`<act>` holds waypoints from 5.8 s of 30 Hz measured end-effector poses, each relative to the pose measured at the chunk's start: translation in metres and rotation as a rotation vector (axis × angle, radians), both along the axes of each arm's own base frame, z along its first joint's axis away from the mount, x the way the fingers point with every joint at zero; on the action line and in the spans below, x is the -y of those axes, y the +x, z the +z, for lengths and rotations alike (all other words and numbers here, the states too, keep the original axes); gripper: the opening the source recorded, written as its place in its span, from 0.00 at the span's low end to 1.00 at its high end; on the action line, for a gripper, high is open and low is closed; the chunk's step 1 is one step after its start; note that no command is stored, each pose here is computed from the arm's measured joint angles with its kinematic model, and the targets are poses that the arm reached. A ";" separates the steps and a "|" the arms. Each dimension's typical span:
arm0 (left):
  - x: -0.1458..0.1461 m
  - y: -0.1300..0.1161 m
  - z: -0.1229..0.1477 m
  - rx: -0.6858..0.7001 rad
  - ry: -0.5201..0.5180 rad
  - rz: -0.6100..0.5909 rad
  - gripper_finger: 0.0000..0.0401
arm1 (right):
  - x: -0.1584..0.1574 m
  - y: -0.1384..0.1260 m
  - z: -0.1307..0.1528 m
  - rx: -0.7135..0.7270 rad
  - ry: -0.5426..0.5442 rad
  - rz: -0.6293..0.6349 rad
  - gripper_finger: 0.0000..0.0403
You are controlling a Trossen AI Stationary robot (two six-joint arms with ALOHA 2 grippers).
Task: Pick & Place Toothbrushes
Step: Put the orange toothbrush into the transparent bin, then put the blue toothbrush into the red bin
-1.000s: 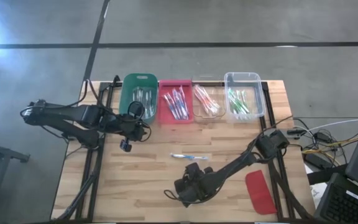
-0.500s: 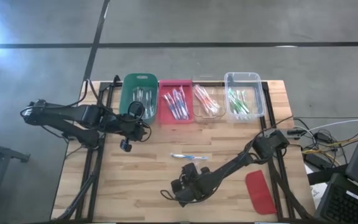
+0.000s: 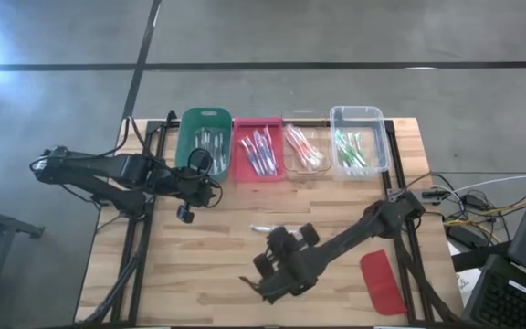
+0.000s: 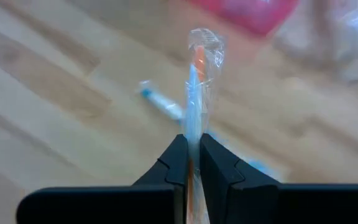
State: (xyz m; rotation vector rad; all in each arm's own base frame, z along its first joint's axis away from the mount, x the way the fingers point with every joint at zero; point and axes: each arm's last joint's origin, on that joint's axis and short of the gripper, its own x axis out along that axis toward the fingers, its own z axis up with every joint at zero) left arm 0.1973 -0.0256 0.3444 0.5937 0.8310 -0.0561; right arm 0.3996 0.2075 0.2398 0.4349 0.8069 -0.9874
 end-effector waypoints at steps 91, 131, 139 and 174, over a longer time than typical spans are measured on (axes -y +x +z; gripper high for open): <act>0.000 0.009 0.010 0.167 -0.037 0.106 0.28 | 0.408 -0.092 -0.005 -0.056 0.048 0.147 0.03; 0.000 0.009 0.010 0.163 -0.028 0.093 0.28 | 0.423 -0.074 -0.009 -0.145 0.132 0.258 0.46; 0.000 0.009 0.010 0.173 -0.073 0.125 0.28 | 0.387 -0.082 0.046 -0.132 0.072 0.367 0.47; 0.027 0.154 -0.076 -0.044 0.029 0.027 0.46 | 0.255 -0.258 0.093 0.223 -0.058 0.356 0.14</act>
